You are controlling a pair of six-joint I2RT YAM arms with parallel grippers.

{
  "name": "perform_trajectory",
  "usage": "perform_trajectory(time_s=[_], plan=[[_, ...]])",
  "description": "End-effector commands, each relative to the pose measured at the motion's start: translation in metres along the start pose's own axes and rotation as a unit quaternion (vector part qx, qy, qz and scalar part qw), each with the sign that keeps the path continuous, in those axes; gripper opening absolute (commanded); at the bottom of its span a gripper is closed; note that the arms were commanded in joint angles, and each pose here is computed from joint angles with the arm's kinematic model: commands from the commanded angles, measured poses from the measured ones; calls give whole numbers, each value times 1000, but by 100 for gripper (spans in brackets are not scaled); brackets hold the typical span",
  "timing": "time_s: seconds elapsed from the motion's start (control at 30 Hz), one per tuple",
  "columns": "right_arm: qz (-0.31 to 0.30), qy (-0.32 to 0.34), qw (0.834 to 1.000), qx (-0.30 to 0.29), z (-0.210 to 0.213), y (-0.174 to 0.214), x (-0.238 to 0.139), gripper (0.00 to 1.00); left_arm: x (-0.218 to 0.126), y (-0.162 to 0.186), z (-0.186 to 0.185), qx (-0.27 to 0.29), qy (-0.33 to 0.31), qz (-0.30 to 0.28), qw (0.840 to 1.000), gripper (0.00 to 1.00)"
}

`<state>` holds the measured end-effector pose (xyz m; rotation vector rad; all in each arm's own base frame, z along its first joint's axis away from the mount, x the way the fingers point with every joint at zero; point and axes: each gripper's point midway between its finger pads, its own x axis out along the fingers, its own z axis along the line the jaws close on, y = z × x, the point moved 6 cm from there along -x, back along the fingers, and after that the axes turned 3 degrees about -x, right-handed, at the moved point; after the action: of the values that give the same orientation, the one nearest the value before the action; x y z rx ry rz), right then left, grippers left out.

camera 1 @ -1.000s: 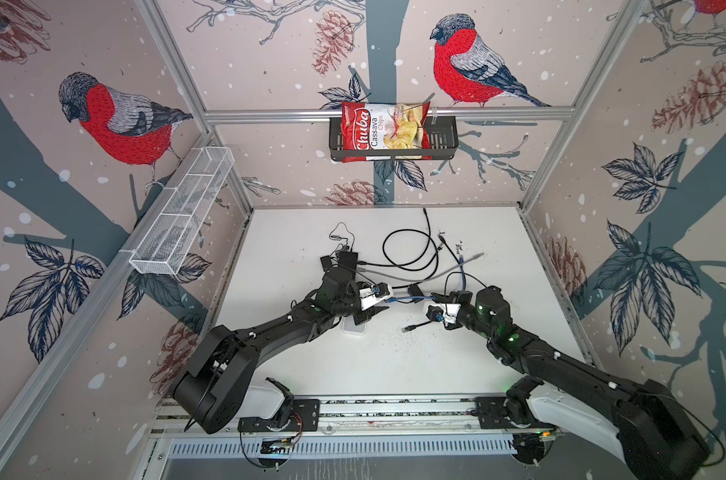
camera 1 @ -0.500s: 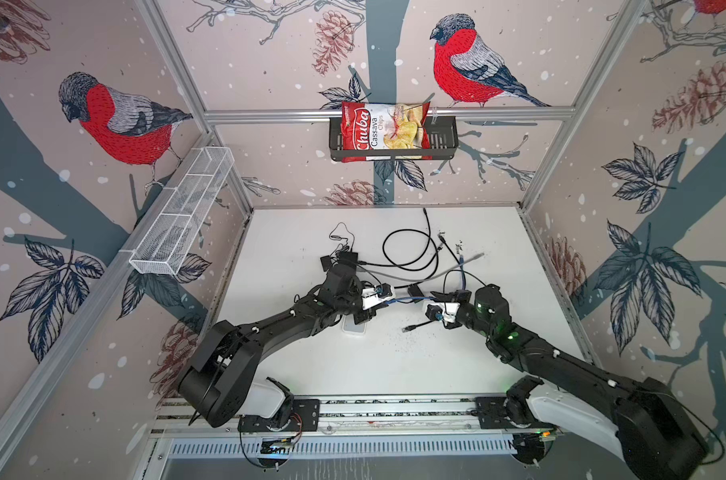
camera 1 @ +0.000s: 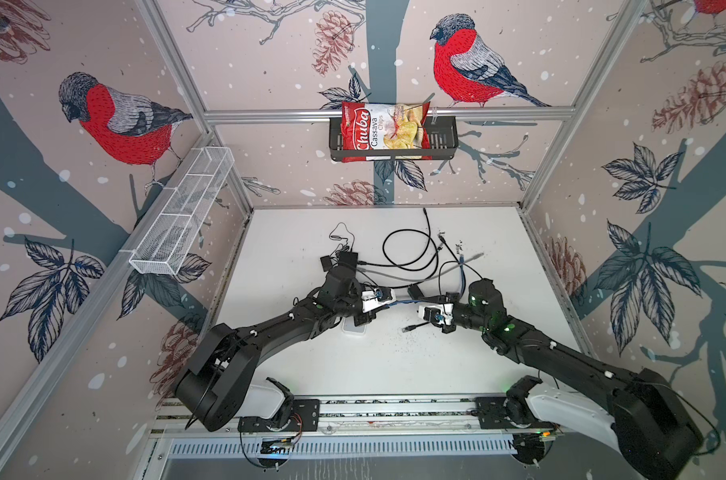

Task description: Insert the plug into the switch port

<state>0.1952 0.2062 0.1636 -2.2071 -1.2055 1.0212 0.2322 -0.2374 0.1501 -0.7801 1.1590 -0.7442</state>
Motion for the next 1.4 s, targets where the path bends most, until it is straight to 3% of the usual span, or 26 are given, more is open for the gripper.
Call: perform_trajectory(time_s=[0.0,0.57,0.83,1.0,1.1,1.17,1.2,1.27,1.3,1.33,1.37], plan=[[-56,-10,998,-3,-6,-17,6,38,3,-8,-4,15,8,-19,1000,9],[-88,-67,994,11,1,-23,39,28,4,-14,-13,32,8,-36,999,9],[-100,-69,992,14,-2,-26,43,16,4,-13,-15,28,9,-42,999,9],[-95,-80,992,16,0,-24,46,1,2,-15,-14,28,-1,-48,998,11],[-90,-79,993,18,1,-22,46,1,1,-14,-12,20,-15,-51,998,15],[-83,-72,994,22,1,-19,47,0,0,-12,-10,5,-32,-49,998,27],[-78,-67,994,25,1,-18,47,0,-1,-10,-8,-8,-46,-45,998,45],[-66,-61,995,30,1,-14,48,0,-3,-6,-3,-44,-74,-33,996,69],[-62,-56,996,35,1,-12,48,0,-5,-4,-2,-60,-84,-24,994,89],[-58,-53,996,41,2,-10,48,0,-7,-2,-1,-74,-92,-18,993,97],[-56,-51,996,44,2,-10,48,0,-9,-1,0,-86,-99,-13,991,98]])
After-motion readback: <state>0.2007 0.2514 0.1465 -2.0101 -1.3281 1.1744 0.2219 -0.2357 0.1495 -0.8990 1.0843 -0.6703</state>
